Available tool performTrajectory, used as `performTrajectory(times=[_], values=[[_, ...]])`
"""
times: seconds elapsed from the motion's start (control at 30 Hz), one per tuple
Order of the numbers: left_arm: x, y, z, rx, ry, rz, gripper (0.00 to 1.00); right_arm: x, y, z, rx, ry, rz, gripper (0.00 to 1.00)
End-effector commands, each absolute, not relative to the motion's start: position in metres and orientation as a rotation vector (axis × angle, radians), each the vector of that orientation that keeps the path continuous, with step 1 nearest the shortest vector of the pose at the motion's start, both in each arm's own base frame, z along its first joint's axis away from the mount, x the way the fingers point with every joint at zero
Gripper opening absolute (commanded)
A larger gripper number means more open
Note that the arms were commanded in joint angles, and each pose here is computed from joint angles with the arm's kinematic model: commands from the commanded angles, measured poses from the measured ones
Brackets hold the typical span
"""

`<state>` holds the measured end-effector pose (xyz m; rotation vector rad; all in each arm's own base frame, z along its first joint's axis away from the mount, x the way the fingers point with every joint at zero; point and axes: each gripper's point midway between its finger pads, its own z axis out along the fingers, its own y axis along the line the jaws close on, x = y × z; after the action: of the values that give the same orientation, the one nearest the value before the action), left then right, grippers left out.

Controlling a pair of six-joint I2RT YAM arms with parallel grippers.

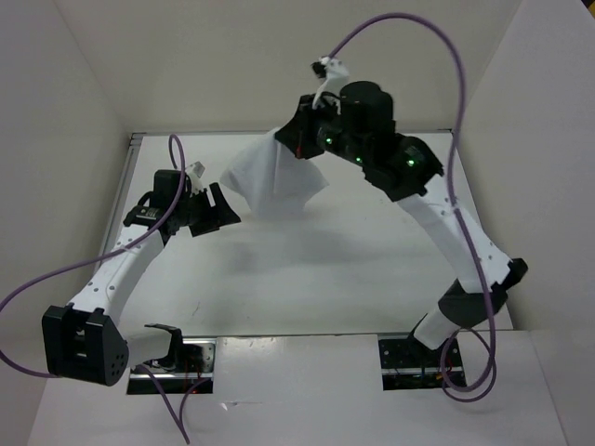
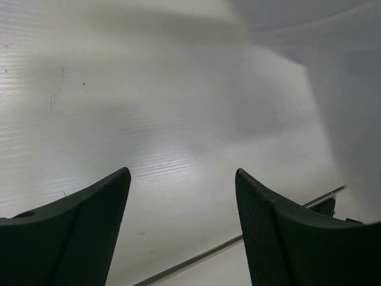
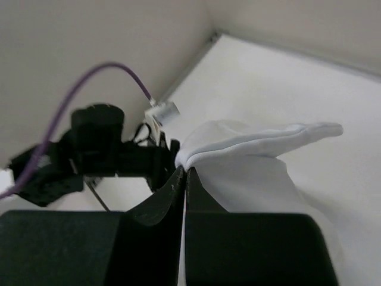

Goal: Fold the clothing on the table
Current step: Move the skirt to the center of the board

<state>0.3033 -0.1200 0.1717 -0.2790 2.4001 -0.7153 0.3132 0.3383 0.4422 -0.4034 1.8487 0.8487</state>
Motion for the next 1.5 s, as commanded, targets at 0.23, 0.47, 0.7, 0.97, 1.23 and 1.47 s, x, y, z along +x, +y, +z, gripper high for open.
performTrajectory(times=[0.23,0.47,0.7,0.97,1.23,1.47], values=[[0.309,-0.121,0.172,-0.276,2.380,-0.731,0.78,0.359,0.340,0.382,-0.276,2.034,0.706,0.00],[0.306,-0.114,0.175,-0.281,2.365,-0.703,0.78,0.384,0.297,0.308,-0.127,2.268,0.260,0.00],[0.312,-0.116,0.175,-0.256,2.374,-0.707,0.78,0.428,0.307,0.340,-0.098,2.121,0.321,0.00],[0.316,-0.114,0.177,-0.265,2.369,-0.703,0.78,0.413,0.291,0.429,-0.060,1.948,0.434,0.00],[0.310,-0.113,0.163,-0.266,2.401,-0.696,0.78,0.354,0.234,0.249,-0.027,2.496,-0.020,0.16],[0.306,-0.112,0.151,-0.281,2.428,-0.705,0.78,0.275,0.188,0.228,0.071,2.633,0.028,0.56]])
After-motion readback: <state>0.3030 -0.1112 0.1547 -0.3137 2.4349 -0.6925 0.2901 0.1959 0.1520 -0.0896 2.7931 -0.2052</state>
